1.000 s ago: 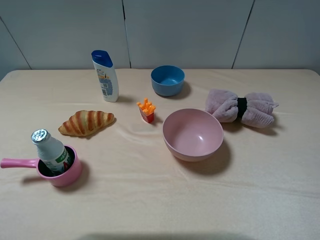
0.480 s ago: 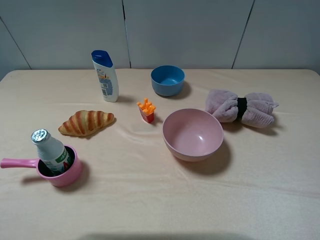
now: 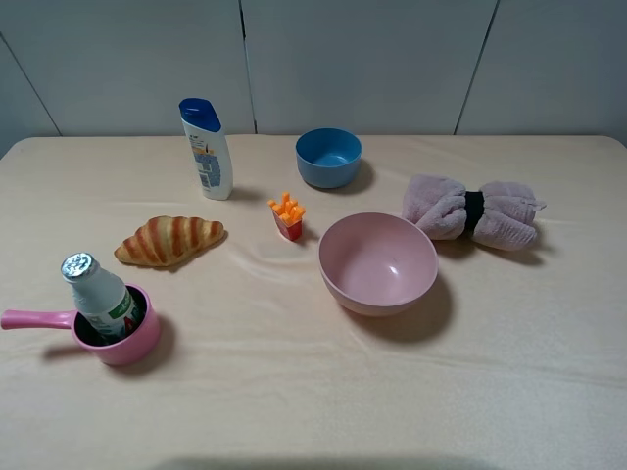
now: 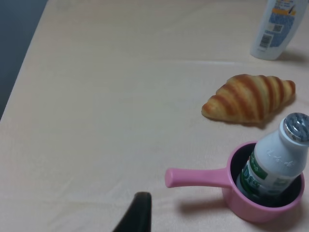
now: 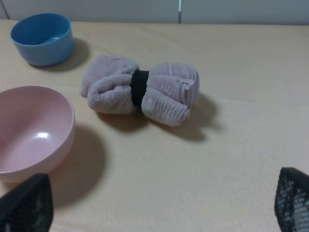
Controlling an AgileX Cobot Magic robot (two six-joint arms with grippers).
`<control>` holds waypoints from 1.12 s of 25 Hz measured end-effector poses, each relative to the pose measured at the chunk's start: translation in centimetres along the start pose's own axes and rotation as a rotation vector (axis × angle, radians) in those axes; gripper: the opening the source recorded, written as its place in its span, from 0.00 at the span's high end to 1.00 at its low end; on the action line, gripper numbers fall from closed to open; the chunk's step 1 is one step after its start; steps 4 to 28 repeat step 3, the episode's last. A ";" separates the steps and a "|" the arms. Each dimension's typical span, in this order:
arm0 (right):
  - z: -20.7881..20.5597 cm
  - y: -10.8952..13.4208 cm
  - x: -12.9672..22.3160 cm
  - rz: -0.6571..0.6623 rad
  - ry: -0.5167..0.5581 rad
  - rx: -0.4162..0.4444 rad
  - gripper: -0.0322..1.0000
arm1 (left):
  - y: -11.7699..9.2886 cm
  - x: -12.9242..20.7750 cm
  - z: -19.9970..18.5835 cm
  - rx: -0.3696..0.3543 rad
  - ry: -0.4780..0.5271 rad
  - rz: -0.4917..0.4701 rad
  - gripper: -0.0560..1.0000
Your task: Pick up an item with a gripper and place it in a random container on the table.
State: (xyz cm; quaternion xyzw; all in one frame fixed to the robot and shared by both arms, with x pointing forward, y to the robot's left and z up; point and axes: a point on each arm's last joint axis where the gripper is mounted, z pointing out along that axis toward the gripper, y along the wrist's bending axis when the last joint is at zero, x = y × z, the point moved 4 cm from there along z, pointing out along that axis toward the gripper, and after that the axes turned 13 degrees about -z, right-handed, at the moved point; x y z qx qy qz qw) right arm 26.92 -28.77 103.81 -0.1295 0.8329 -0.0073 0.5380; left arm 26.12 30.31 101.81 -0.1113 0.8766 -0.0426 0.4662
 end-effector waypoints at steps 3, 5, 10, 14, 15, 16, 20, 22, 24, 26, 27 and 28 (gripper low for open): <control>0.0 0.0 0.0 0.000 0.000 0.000 0.30 | 0.0 0.0 0.0 0.000 0.000 0.000 0.08; 0.0 0.0 0.0 0.000 0.000 0.000 0.30 | 0.0 0.0 0.0 0.000 0.000 0.000 0.08; 0.0 0.0 0.0 0.000 0.000 0.000 0.30 | 0.0 0.0 0.0 0.000 0.000 0.000 0.08; 0.0 0.0 0.0 0.000 0.000 0.000 0.30 | 0.0 0.0 0.0 0.000 0.000 0.000 0.08; 0.0 0.0 0.0 0.000 0.000 0.000 0.30 | 0.0 0.0 0.0 0.000 0.000 0.000 0.08; 0.0 0.0 0.0 0.000 0.000 0.000 0.30 | 0.0 0.0 0.0 0.000 0.000 0.000 0.08; 0.0 0.0 0.0 0.000 0.000 0.000 0.30 | 0.0 0.0 0.0 0.000 0.000 0.000 0.08; 0.0 0.0 0.0 0.000 0.000 0.000 0.30 | 0.0 0.0 0.0 0.000 0.000 0.000 0.08; 0.0 0.0 0.0 0.000 0.000 0.000 0.30 | 0.0 0.0 0.0 0.000 0.000 0.000 0.08; 0.0 0.0 0.0 0.000 0.000 0.000 0.30 | 0.0 0.0 0.0 0.000 0.000 0.000 0.08; 0.0 0.0 0.0 0.000 0.000 0.000 0.30 | 0.0 0.0 0.0 0.000 0.000 0.000 0.08; 0.0 0.0 0.0 0.000 0.000 0.000 0.30 | 0.0 0.0 0.0 0.000 0.000 0.000 0.08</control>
